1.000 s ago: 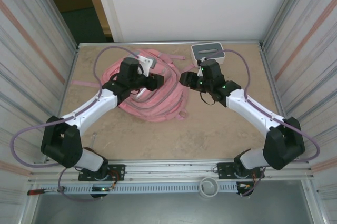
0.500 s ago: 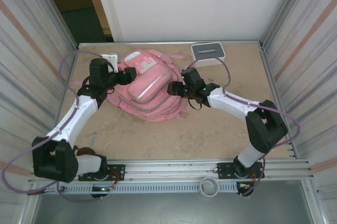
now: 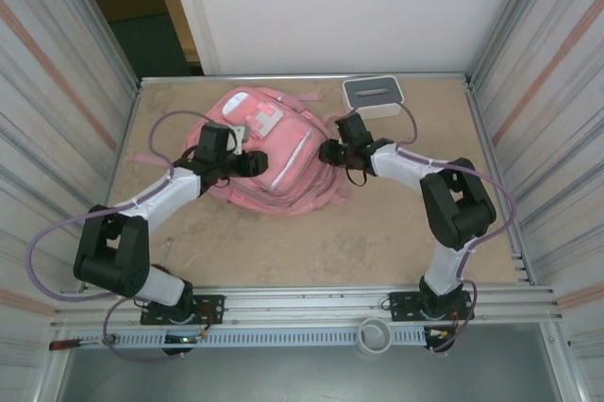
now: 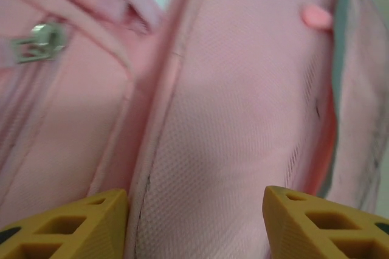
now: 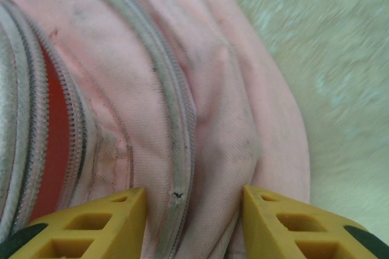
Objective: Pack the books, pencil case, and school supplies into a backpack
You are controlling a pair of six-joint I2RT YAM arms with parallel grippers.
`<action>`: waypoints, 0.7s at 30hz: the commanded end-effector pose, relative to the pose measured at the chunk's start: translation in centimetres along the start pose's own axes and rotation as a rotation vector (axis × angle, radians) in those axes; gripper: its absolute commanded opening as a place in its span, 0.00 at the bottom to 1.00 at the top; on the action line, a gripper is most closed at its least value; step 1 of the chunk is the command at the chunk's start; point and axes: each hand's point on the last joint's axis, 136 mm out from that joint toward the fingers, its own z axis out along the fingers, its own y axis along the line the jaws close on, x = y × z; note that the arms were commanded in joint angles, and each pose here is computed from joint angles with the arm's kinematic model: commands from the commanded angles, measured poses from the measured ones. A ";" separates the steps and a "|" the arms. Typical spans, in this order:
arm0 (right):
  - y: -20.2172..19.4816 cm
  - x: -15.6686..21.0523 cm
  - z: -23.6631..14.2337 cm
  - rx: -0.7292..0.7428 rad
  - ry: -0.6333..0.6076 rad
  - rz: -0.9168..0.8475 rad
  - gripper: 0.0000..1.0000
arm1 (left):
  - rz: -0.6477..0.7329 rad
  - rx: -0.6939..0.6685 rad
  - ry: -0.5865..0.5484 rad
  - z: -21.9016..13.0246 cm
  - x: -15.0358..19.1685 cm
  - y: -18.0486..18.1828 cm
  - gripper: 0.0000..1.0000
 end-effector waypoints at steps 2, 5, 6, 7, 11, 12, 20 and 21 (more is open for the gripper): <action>-0.6 -1.8 0.8 -0.002 0.037 -0.044 0.41 | 0.008 0.116 0.117 0.2 4.6 -5.1 0.60; -0.3 -3.1 0.4 -0.006 0.037 -0.078 0.41 | 0.032 0.103 0.128 0.2 5.1 -6.4 0.59; -0.3 -3.4 0.2 0.000 0.032 -0.089 0.41 | 0.041 0.092 0.123 0.2 5.0 -6.6 0.59; -0.2 -3.7 -0.3 0.008 0.021 -0.099 0.42 | 0.050 0.076 0.126 0.2 4.9 -6.6 0.58; -1.1 -4.0 -3.4 0.056 -0.041 -0.119 0.51 | 0.073 0.007 0.106 -0.4 3.9 -6.1 0.57; -1.4 -3.9 -4.2 0.065 -0.054 -0.120 0.53 | 0.075 0.004 0.097 -0.5 3.6 -6.1 0.57; -0.2 0.9 -9.6 -0.020 -0.086 -0.103 0.67 | 0.067 -0.005 0.125 1.4 4.3 -5.6 0.51; 0.4 1.9 -10.0 -0.034 -0.079 -0.122 0.67 | 0.065 -0.001 0.130 1.5 4.5 -5.6 0.49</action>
